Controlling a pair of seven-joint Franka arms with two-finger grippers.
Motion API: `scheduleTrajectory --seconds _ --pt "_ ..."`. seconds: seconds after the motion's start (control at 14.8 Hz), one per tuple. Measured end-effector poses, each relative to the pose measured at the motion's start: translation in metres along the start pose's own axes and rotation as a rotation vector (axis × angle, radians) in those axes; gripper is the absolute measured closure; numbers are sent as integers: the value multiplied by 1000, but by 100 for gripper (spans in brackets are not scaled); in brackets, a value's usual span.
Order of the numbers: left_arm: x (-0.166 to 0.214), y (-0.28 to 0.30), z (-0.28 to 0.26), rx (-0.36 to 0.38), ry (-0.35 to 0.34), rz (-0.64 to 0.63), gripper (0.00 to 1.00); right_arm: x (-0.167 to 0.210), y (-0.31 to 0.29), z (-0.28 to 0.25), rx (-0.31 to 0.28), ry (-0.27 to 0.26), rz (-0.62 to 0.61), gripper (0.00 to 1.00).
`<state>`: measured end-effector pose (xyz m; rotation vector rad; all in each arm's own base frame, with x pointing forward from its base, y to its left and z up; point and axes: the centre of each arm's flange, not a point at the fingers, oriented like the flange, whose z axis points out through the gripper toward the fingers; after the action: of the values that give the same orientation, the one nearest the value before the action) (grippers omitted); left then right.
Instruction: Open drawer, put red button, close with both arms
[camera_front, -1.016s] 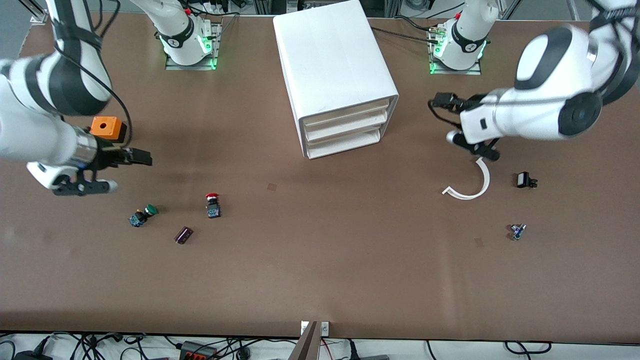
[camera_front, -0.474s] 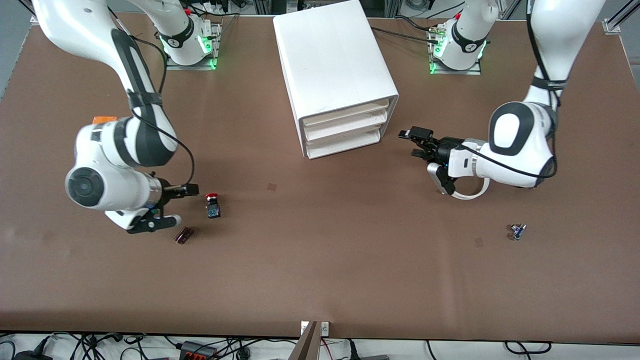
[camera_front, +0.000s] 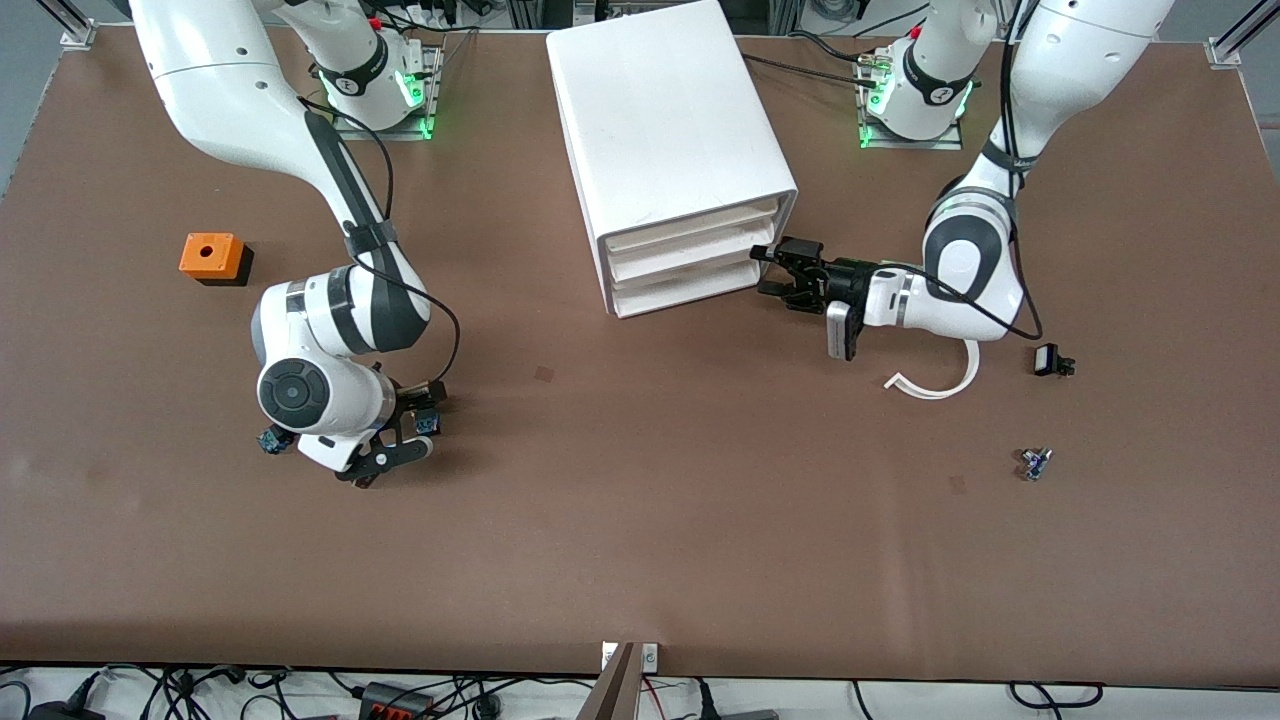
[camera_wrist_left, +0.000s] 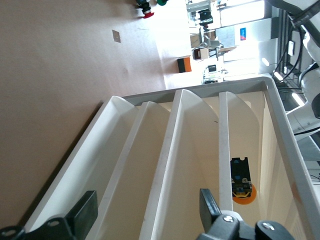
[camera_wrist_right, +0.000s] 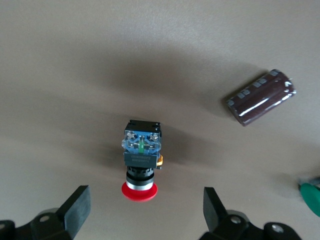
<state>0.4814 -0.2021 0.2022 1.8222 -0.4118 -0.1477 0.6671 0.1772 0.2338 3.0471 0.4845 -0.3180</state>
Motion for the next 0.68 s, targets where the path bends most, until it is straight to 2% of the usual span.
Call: scheduleTrajectory --seconds 0.07,0.14,0.41,0.54,0.61,0.68 --pt "-4 -2 7 -8 0 2 12 1 0 5 0 0 0 0" --pt "-8 -4 14 -13 -6 0 20 2 0 10 -1 0 0 0" --pt "-18 -7 30 -16 -34 -8 61 8 -1 32 34 5 20 0" --pt "-21 -8 33 -27 -36 26 80 9 -2 41 43 -1 25 0" --pt "-21 -8 33 -30 -33 49 85 9 -2 43 43 -3 25 0" --pt "-21 -10 33 -34 -30 57 85 9 -2 44 44 -3 26 0"
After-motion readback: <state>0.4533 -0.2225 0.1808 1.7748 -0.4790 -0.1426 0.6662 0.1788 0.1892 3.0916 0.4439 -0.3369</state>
